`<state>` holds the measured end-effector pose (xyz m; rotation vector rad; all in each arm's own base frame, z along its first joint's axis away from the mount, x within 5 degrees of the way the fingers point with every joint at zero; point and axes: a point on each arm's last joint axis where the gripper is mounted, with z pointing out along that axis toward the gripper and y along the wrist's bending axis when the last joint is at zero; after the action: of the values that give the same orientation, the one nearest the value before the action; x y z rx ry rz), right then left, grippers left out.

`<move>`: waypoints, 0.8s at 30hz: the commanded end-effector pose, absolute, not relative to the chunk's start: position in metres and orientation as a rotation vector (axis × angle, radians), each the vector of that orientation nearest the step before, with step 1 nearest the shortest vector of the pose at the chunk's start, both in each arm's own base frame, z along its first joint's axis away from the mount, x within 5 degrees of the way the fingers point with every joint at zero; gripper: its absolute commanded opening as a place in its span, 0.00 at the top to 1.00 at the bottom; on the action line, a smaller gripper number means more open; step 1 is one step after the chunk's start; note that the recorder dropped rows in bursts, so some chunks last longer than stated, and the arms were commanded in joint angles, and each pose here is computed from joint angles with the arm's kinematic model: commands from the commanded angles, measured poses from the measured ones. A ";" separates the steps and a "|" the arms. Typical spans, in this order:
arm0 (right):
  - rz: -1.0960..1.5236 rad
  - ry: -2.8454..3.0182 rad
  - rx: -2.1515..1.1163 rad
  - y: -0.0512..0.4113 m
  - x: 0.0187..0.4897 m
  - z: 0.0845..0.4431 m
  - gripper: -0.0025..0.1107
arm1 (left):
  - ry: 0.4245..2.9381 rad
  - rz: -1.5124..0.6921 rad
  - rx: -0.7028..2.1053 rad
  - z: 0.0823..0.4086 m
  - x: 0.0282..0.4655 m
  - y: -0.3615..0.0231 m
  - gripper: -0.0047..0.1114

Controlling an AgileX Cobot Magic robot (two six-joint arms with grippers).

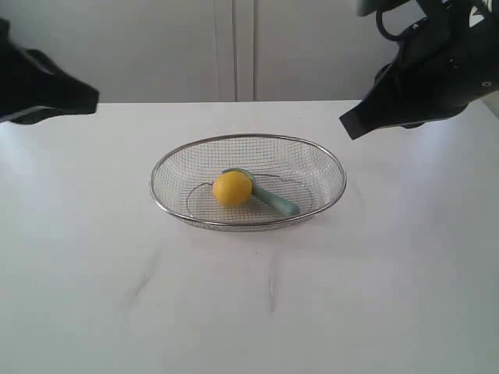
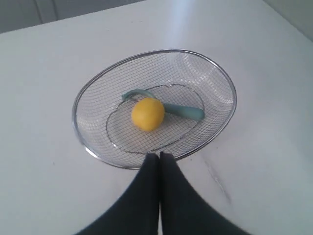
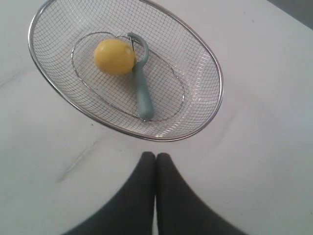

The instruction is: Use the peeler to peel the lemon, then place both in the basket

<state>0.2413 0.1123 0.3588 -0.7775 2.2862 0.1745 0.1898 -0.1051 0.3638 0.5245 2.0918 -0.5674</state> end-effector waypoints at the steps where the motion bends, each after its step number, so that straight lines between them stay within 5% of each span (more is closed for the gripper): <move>1: 0.175 2.278 -0.769 0.111 0.241 0.360 0.98 | 2.083 -0.660 0.254 0.346 0.164 -0.075 0.96; 24: 0.175 2.276 -0.768 0.111 0.241 0.360 0.98 | 1.739 -0.528 -0.064 0.252 0.071 -0.026 0.96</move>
<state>0.2417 0.1124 0.3591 -0.7757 2.2818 0.1746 0.0762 -0.0299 0.2667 -0.0378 1.7528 -0.5519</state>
